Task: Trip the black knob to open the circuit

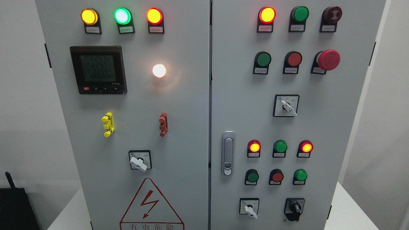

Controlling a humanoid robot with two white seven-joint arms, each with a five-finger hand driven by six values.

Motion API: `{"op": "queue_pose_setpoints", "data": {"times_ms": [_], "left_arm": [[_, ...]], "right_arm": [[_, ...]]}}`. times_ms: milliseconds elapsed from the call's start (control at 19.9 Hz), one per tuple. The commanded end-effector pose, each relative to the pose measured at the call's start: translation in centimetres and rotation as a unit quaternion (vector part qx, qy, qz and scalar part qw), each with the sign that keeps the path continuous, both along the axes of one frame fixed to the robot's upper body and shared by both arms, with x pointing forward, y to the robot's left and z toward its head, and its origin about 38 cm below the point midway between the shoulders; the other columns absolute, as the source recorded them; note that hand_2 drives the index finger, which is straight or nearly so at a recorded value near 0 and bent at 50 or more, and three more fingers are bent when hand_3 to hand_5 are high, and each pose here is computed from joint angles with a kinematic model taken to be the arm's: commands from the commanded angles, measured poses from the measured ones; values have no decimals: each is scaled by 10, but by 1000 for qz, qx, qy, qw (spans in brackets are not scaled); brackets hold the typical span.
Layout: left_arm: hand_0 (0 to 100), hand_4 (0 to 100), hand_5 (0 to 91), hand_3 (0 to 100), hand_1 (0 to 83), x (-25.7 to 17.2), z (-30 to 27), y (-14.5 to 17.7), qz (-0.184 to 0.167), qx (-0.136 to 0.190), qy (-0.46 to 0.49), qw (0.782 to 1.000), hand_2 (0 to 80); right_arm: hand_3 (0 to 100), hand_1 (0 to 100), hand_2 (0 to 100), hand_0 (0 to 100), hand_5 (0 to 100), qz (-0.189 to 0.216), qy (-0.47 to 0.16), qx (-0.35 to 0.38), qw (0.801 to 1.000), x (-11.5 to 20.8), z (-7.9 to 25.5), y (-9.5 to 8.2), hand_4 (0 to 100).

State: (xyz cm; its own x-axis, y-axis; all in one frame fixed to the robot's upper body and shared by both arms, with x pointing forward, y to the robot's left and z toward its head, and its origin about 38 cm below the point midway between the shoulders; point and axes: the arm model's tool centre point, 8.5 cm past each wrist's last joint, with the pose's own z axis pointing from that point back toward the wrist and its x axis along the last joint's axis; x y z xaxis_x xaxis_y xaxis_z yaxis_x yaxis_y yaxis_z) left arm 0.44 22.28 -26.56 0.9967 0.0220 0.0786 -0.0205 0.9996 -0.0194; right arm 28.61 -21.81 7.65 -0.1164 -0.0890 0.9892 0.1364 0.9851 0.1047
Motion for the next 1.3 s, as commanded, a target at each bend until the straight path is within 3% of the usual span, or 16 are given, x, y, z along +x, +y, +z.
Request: {"op": "queue_pose_setpoints", "data": {"times_ms": [0,602,1253], "left_arm": [[120,0,0,0,389,2,0,-1,2,-1,-2,1000,0],[120,0,0,0,389,3,0,-1,2,-1,-3,1000,0],[120,0,0,0,389,3,0,-1,2,-1,-3,1000,0]], "right_arm": [[1000,75,0,0,1000,3,-28,4,1000,8,20,2,1000],[1000,70,5,0,1000,12,-56,6,998,31,52,4,1000],[1000,67,16,0,1000,19,-57,3,998,49,64,7,1000]]}}
